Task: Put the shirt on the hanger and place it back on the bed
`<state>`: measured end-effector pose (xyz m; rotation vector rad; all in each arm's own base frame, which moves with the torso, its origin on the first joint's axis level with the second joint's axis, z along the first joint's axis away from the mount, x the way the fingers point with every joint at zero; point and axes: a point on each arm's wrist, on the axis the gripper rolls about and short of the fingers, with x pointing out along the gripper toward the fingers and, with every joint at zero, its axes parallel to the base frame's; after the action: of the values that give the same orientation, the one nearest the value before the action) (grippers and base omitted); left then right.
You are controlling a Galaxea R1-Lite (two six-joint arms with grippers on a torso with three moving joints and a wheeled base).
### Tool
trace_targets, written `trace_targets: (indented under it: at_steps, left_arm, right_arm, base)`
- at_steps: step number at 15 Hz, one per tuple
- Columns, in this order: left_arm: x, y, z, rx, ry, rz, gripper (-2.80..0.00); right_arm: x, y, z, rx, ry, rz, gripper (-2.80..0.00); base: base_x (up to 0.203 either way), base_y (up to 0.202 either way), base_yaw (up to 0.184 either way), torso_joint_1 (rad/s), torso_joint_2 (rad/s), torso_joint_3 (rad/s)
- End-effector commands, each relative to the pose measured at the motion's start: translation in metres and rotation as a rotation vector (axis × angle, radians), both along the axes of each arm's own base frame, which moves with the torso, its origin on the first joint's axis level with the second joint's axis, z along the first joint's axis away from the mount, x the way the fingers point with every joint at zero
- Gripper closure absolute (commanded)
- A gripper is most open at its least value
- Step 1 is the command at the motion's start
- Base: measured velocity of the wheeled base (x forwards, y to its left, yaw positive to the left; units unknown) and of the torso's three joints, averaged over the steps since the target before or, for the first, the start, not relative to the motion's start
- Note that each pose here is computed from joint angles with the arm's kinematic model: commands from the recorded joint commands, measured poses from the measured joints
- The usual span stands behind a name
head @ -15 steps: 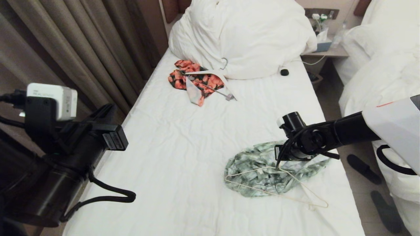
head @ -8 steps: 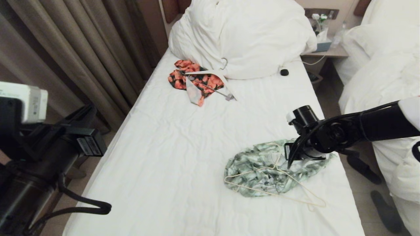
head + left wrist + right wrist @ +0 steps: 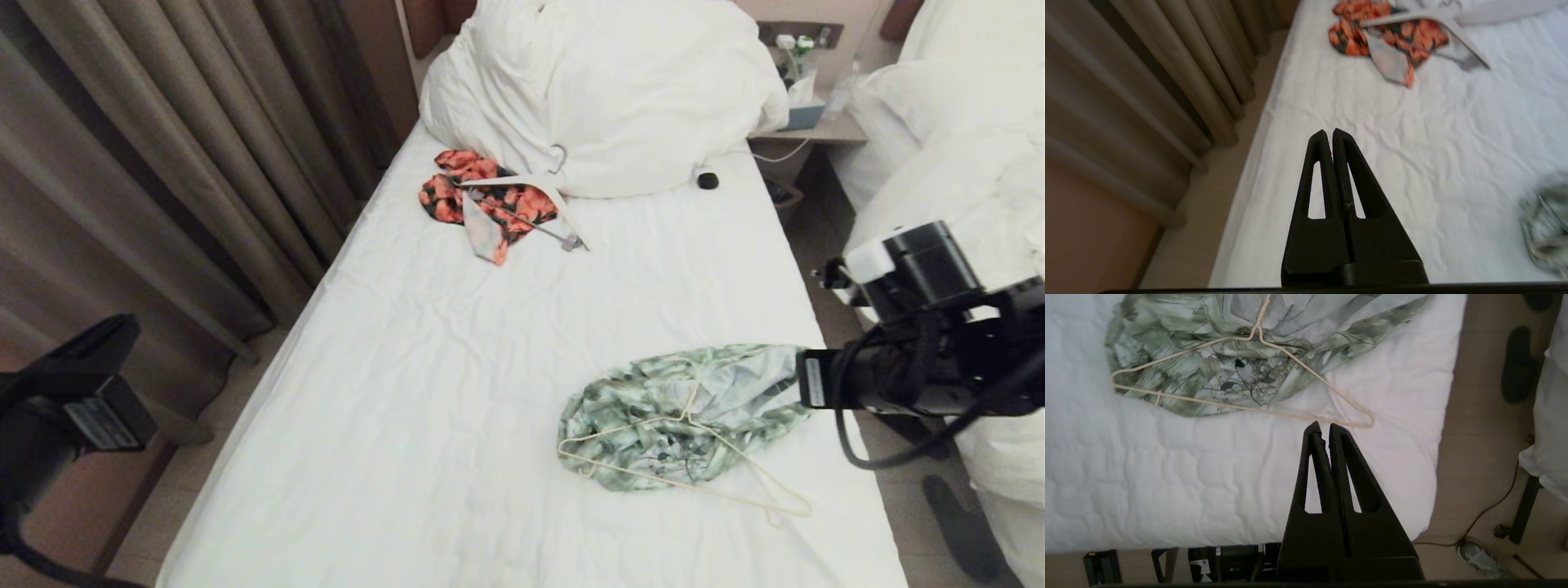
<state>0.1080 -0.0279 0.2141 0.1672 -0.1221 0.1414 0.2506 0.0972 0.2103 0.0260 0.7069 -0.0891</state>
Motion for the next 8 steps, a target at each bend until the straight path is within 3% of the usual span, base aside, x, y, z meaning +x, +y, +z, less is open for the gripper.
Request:
trace_targets:
  at_steps: [1, 3, 7, 8]
  left_arm:
    - [-0.025, 0.01, -0.005, -0.011, 0.023, 0.005, 0.0]
    - [-0.043, 0.017, -0.016, 0.009, 0.112, 0.003, 0.0]
    - [-0.067, 0.035, -0.016, -0.018, 0.057, 0.289, 0.0]
    - [-0.077, 0.037, -0.018, -0.018, 0.027, 0.304, 0.0]
  right_arm:
    - [-0.047, -0.018, 0.028, 0.042, -0.112, 0.006, 0.0]
    - [-0.088, -0.035, 0.036, 0.024, -0.185, 0.014, 0.0]
    - [-0.162, -0.073, 0.039, -0.04, -0.352, -0.042, 0.0]
    - [-0.179, -0.081, 0.038, -0.041, -0.389, -0.067, 0.0]
  base:
    - [0.0, 0.0, 0.0, 0.0, 0.0, 0.0]
    - [0.0, 0.0, 0.0, 0.0, 0.0, 0.0]
    - [0.0, 0.0, 0.0, 0.0, 0.0, 0.0]
    - [0.0, 0.0, 0.0, 0.0, 0.0, 0.0]
